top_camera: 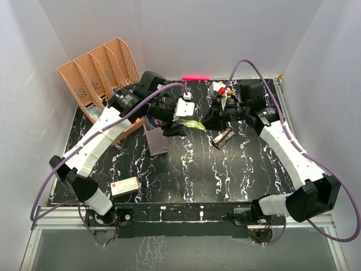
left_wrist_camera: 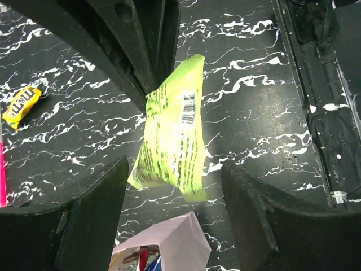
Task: Place the snacks into the paper bag
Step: Place the snack in the paper bag.
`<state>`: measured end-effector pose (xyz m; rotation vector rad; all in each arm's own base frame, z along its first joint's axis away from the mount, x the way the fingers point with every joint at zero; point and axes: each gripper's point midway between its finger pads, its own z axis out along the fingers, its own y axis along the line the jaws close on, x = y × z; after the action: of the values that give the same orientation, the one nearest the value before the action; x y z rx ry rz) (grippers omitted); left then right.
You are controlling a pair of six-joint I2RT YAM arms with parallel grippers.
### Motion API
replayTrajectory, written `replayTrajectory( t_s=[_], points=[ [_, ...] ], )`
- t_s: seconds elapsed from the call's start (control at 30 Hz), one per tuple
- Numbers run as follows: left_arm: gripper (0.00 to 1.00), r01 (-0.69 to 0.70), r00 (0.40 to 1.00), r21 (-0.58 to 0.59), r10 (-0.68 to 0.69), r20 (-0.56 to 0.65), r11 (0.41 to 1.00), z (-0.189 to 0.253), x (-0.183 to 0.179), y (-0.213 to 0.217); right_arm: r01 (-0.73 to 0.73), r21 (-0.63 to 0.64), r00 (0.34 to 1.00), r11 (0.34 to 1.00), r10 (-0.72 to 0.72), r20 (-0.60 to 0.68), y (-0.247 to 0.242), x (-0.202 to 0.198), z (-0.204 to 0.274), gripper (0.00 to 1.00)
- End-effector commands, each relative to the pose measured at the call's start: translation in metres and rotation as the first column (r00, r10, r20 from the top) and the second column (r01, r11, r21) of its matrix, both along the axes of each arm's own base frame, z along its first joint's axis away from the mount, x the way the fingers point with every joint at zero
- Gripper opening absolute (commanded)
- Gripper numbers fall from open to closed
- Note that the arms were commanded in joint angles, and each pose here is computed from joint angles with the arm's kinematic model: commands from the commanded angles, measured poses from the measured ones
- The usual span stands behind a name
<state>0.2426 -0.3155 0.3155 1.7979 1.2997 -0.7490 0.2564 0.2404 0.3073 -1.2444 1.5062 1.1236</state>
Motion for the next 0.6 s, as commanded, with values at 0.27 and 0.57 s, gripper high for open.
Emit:
replayTrajectory(
  t_s=[0.27, 0.57],
  points=[
    [0.44, 0.091, 0.996, -0.056, -0.092, -0.012, 0.994, 0.012, -0.024, -0.008, -0.048, 0.046, 0.999, 0.998, 0.047, 0.013, 0.005, -0.011, 0.004, 0.08],
    [0.17, 0.09, 0.996, -0.052, -0.09, -0.01, 0.995, 0.01, -0.026, -0.006, -0.018, 0.028, 1.0, 0.999, 0.018, 0.005, 0.004, -0.006, -0.003, 0.09]
  ],
)
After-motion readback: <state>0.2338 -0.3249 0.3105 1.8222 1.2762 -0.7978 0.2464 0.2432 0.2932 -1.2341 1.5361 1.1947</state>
